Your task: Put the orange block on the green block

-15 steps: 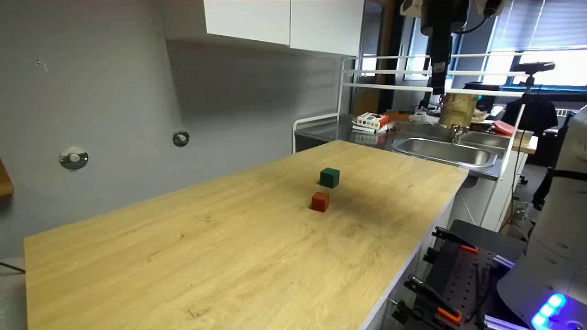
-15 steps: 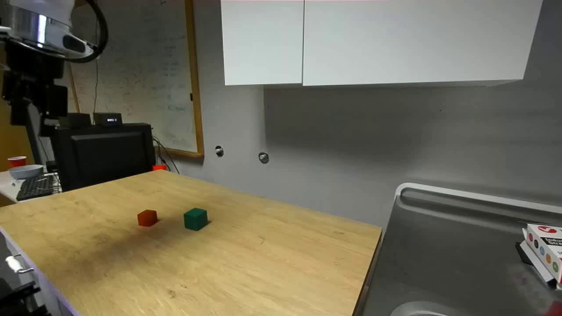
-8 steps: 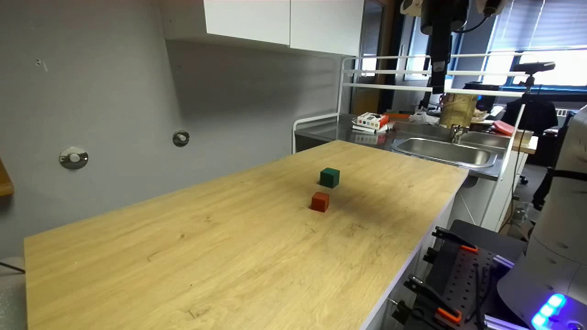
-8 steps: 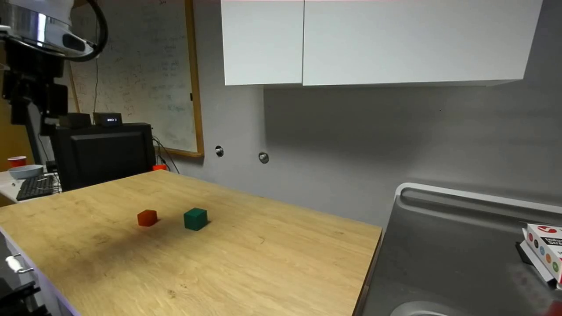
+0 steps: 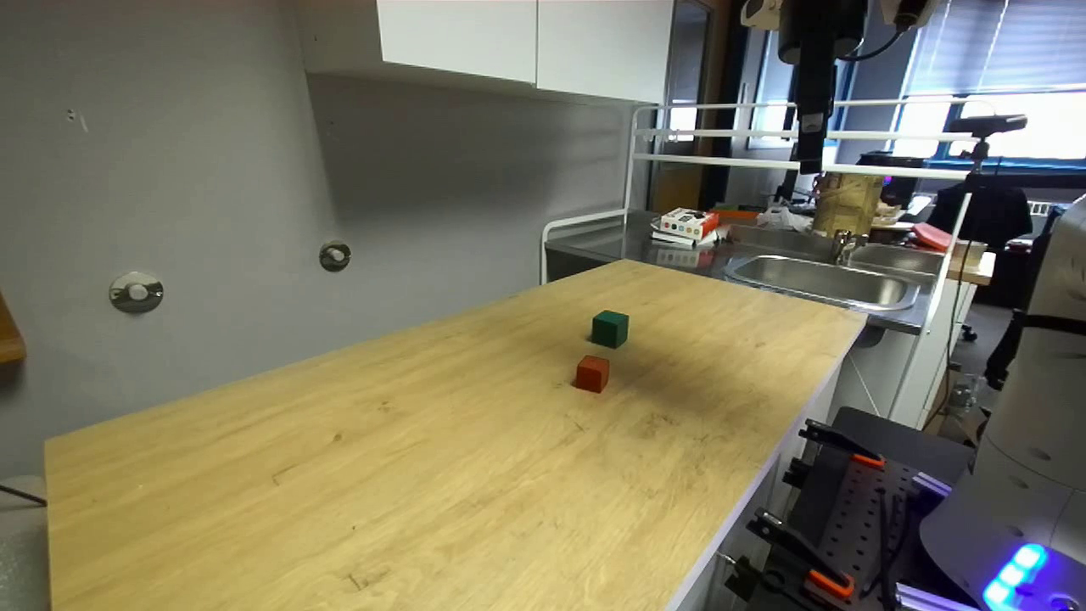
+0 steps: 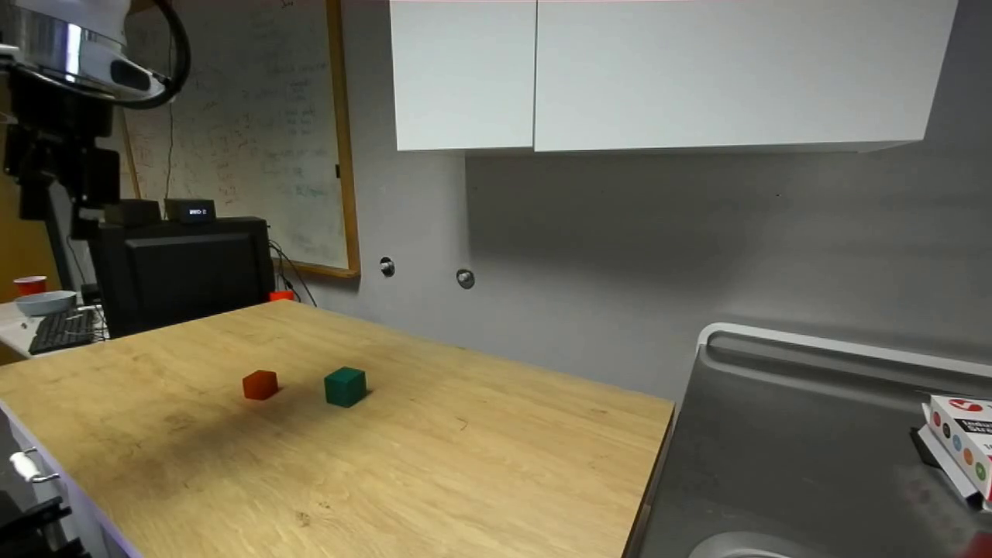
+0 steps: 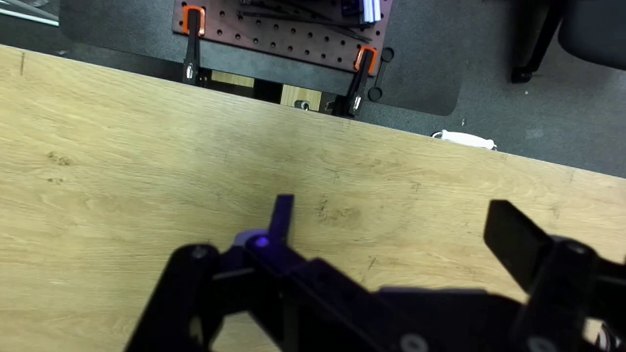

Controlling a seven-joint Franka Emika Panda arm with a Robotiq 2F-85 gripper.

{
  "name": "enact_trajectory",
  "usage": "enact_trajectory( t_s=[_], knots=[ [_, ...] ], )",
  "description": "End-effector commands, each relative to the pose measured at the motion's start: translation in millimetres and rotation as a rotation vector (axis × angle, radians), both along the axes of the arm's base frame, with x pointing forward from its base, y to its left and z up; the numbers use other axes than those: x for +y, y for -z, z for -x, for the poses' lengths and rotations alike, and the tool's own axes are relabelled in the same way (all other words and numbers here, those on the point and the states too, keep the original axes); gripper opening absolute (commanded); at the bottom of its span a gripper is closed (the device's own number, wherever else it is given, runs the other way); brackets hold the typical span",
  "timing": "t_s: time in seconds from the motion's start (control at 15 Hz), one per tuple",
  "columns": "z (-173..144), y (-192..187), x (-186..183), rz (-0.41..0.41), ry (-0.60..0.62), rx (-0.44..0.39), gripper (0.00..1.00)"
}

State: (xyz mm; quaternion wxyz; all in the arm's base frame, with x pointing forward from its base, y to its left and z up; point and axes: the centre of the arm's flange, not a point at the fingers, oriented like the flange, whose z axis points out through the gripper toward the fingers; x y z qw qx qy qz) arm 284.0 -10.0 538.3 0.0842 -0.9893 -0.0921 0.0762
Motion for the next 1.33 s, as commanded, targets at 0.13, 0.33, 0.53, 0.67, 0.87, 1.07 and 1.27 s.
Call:
enact_trajectory(
  t_s=[0.13,0.33,0.53,0.67,0.87,1.07,1.27],
  knots=[
    [0.0,0.0,0.0,0.000,0.000,0.000,1.00],
    [-4.4,1.8,-1.2,0.005,0.020,0.005,1.00],
    [-21.4,6.2,-4.0,0.007,0.045,0.007,1.00],
    [-41.6,12.5,-3.4,0.004,0.061,-0.009,1.00],
    [-80.9,26.2,0.0,0.001,0.114,-0.038,1.00],
    [-129.7,48.7,3.8,-0.005,0.193,-0.043,1.00],
    [-173.6,77.1,8.1,-0.029,0.260,0.002,1.00]
  ],
)
